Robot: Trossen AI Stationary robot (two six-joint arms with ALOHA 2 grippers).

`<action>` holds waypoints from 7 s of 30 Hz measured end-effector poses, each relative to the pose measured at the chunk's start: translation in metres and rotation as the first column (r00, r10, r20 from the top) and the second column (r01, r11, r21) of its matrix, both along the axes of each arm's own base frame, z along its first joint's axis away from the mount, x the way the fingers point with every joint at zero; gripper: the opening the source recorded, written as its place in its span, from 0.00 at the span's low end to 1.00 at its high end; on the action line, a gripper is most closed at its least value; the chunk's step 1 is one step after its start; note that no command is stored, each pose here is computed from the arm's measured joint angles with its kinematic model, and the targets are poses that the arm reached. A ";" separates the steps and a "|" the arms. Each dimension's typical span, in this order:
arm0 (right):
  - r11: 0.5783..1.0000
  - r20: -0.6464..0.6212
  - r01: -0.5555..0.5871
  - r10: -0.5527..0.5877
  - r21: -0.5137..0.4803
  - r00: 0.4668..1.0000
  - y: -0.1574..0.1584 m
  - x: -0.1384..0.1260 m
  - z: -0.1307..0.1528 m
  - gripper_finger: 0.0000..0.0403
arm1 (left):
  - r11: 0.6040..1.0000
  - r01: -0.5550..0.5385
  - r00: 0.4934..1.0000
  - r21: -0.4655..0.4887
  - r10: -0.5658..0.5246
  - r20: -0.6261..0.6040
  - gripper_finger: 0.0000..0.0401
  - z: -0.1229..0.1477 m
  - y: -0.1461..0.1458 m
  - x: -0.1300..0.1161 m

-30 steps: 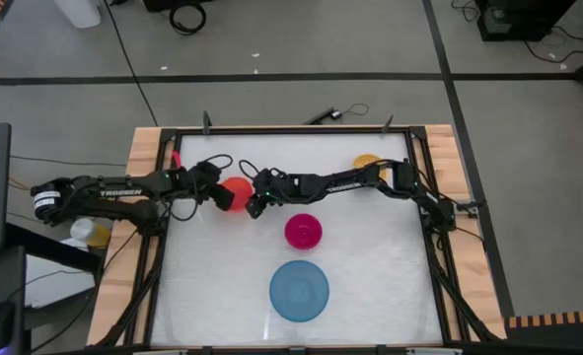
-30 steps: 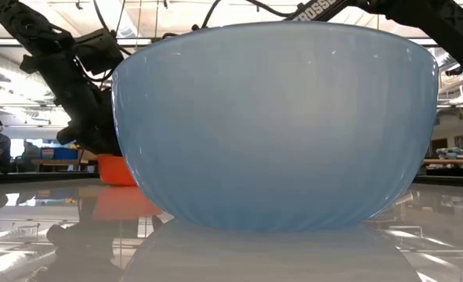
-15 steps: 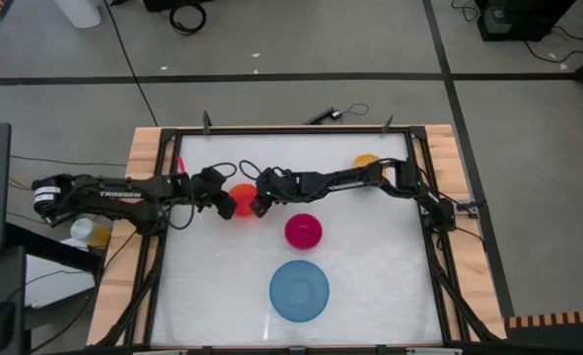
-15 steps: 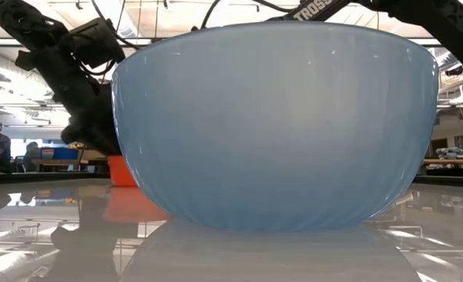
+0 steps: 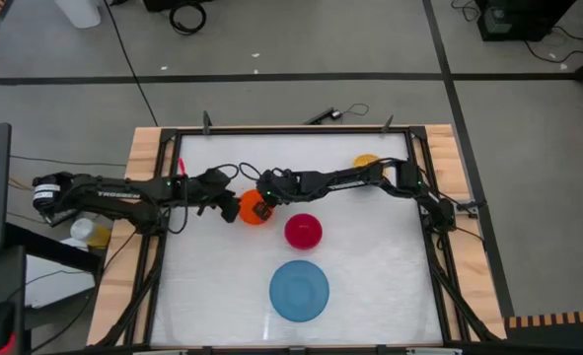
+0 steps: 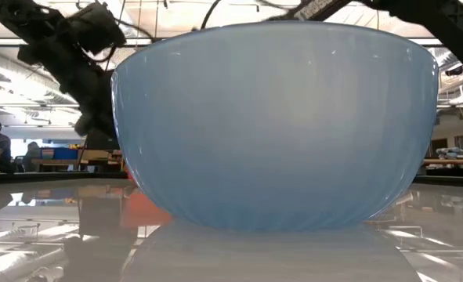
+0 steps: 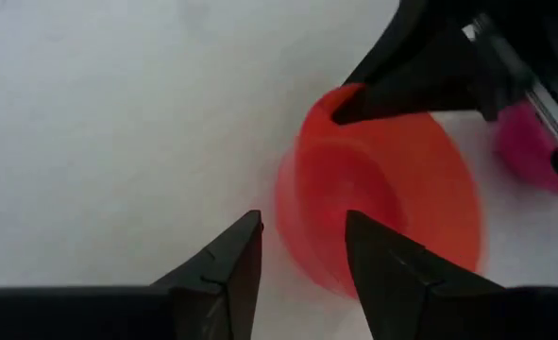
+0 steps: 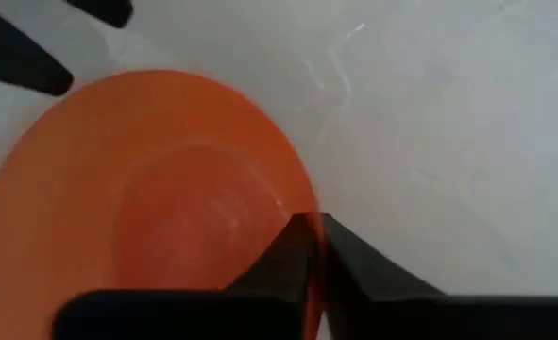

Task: Nest bowls inside each other
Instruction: Stack the orange bowl on top of the blue bowl, then stack the yellow bowl on top of the orange bowl

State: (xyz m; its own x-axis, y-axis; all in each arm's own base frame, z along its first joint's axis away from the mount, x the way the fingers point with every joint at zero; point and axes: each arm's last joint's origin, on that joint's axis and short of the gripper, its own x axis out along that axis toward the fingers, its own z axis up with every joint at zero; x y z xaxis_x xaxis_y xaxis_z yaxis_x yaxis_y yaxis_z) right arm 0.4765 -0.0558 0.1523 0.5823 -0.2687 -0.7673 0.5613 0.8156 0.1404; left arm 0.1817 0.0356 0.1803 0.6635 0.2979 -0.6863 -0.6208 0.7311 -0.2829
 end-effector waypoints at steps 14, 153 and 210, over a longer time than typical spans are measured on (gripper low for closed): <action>0.959 -0.194 -0.241 0.210 -0.153 0.958 0.133 -0.097 0.130 0.02 | 0.984 0.095 0.975 0.150 -0.123 0.186 0.39 0.048 -0.035 -0.008; 0.511 -0.225 -0.859 0.834 -0.031 0.504 0.271 -0.115 0.068 0.55 | 0.976 0.080 0.980 0.202 -0.113 0.162 0.39 0.042 -0.051 -0.004; 0.503 -0.119 -0.858 0.863 0.105 0.491 0.251 -0.110 0.079 0.05 | 0.976 0.080 0.982 0.201 -0.111 0.150 0.39 0.041 -0.051 -0.005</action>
State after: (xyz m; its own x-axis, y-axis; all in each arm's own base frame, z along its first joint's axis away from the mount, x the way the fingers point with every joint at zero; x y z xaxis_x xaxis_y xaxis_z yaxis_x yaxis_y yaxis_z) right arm 0.3670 0.1949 0.2312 0.4011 0.3292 -0.8549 -0.4032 0.9014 0.1579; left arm 0.1767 -0.0152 0.2216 0.7916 0.3439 -0.5051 -0.5035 0.8354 -0.2205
